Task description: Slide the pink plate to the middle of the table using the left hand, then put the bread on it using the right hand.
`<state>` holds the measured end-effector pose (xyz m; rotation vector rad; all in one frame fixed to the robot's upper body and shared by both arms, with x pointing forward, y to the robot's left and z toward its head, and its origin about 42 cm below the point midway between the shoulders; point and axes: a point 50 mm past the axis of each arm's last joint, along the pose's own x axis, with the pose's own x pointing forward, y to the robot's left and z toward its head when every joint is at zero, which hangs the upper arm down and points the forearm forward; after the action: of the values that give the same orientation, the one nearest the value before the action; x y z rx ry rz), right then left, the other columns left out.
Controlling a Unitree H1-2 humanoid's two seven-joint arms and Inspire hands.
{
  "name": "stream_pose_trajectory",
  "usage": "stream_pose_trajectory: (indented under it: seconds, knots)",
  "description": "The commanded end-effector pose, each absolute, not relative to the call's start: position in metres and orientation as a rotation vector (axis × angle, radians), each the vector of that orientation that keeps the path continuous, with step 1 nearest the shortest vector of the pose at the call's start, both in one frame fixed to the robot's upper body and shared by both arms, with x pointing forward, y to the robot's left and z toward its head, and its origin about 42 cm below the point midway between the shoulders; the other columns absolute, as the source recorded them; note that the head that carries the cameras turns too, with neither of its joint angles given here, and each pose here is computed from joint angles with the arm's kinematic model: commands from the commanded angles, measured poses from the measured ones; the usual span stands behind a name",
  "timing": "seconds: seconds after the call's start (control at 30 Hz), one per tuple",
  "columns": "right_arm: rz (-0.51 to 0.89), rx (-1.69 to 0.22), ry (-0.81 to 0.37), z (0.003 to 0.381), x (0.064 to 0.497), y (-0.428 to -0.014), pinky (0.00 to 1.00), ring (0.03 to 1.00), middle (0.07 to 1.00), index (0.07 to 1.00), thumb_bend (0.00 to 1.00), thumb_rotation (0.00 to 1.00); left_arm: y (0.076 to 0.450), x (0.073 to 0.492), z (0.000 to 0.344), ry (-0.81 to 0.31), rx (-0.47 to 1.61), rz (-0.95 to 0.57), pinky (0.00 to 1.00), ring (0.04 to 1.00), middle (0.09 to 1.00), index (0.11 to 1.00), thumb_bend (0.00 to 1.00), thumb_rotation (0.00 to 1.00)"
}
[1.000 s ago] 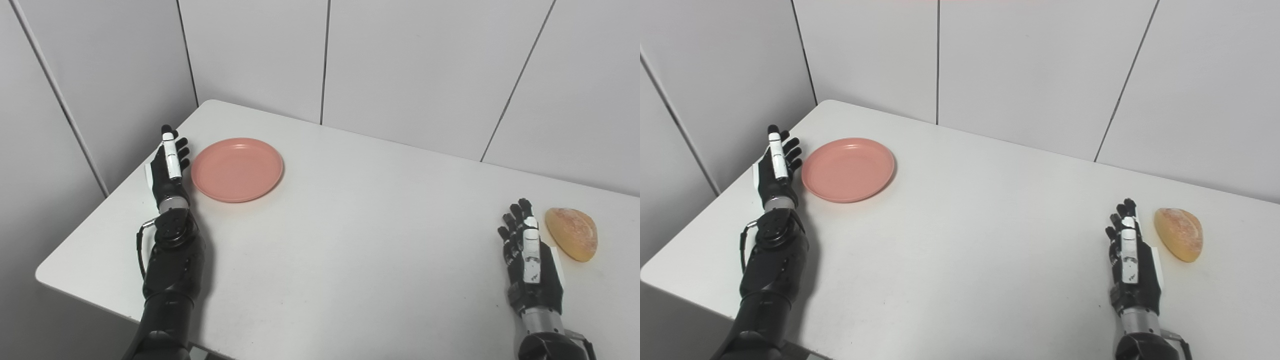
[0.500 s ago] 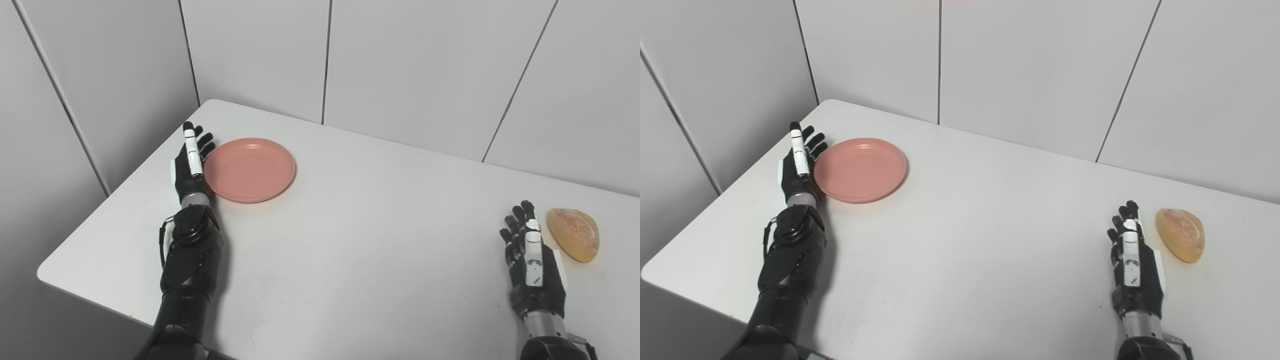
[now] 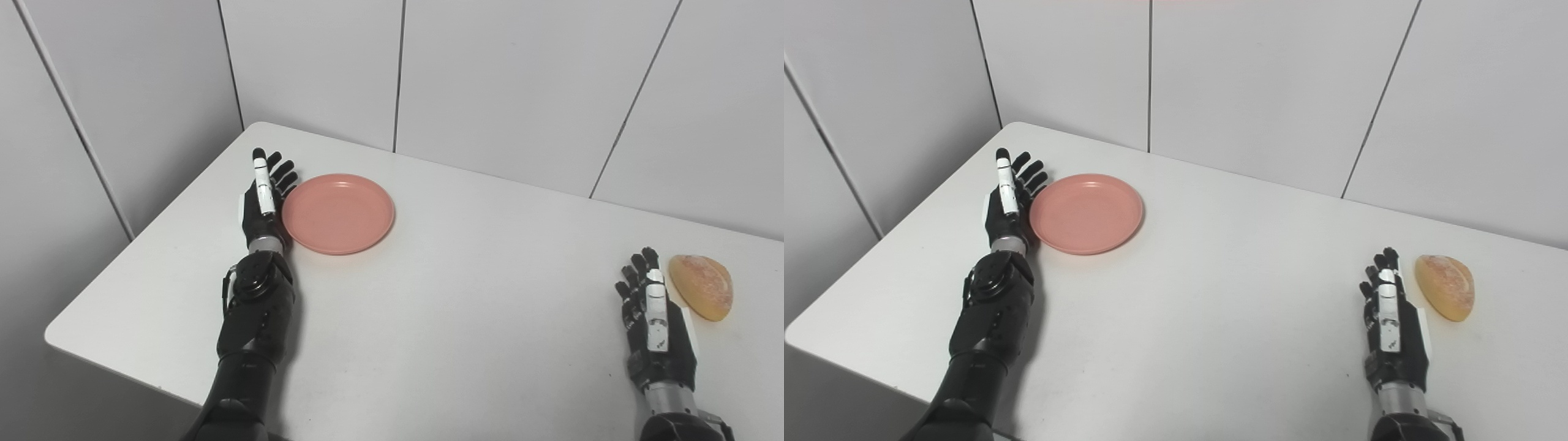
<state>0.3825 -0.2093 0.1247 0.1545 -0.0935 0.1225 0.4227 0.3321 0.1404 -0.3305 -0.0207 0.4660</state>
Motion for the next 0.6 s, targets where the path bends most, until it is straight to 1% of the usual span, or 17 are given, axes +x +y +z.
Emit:
stream_pose_trajectory:
  seconds: [0.0, 0.07, 0.13, 0.3, 0.37, 0.43, 0.5, 0.57]
  knots:
    - [0.125, 0.156, -0.156, 0.140, 0.388, -0.209, 1.00, 1.000, 1.000, 1.000, 0.79, 0.90, 0.315, 0.435, 0.156, -0.047, -0.325, 0.390, 0.81, 0.814, 0.795, 0.799, 0.62, 1.00]
    - [0.125, 0.159, -0.151, 0.139, 0.389, -0.208, 1.00, 1.000, 1.000, 1.000, 0.79, 0.90, 0.308, 0.436, 0.155, -0.041, -0.312, 0.357, 0.81, 0.815, 0.797, 0.797, 0.61, 1.00]
    - [0.124, 0.164, -0.142, 0.139, 0.390, -0.207, 1.00, 1.000, 1.000, 1.000, 0.79, 0.89, 0.300, 0.436, 0.155, -0.032, -0.317, 0.327, 0.79, 0.810, 0.793, 0.789, 0.61, 1.00]
    - [0.122, 0.157, -0.139, 0.138, 0.392, -0.204, 1.00, 1.000, 1.000, 1.000, 0.81, 0.90, 0.278, 0.436, 0.151, -0.009, -0.291, 0.269, 0.81, 0.814, 0.792, 0.783, 0.63, 1.00]
    - [0.116, 0.161, -0.139, 0.138, 0.393, -0.203, 1.00, 1.000, 1.000, 1.000, 0.80, 0.89, 0.270, 0.436, 0.150, 0.000, -0.283, 0.241, 0.79, 0.802, 0.783, 0.775, 0.63, 1.00]
    - [0.112, 0.164, -0.139, 0.138, 0.394, -0.202, 1.00, 1.000, 1.000, 1.000, 0.81, 0.89, 0.263, 0.435, 0.149, 0.011, -0.261, 0.208, 0.80, 0.809, 0.794, 0.789, 0.62, 1.00]
    - [0.113, 0.160, -0.141, 0.138, 0.394, -0.202, 1.00, 1.000, 1.000, 1.000, 0.81, 0.89, 0.259, 0.434, 0.148, 0.016, -0.237, 0.194, 0.79, 0.810, 0.798, 0.793, 0.62, 1.00]
    - [0.117, 0.159, -0.146, 0.139, 0.394, -0.202, 1.00, 1.000, 1.000, 1.000, 0.81, 0.89, 0.253, 0.434, 0.147, 0.022, -0.259, 0.176, 0.79, 0.824, 0.810, 0.803, 0.62, 1.00]
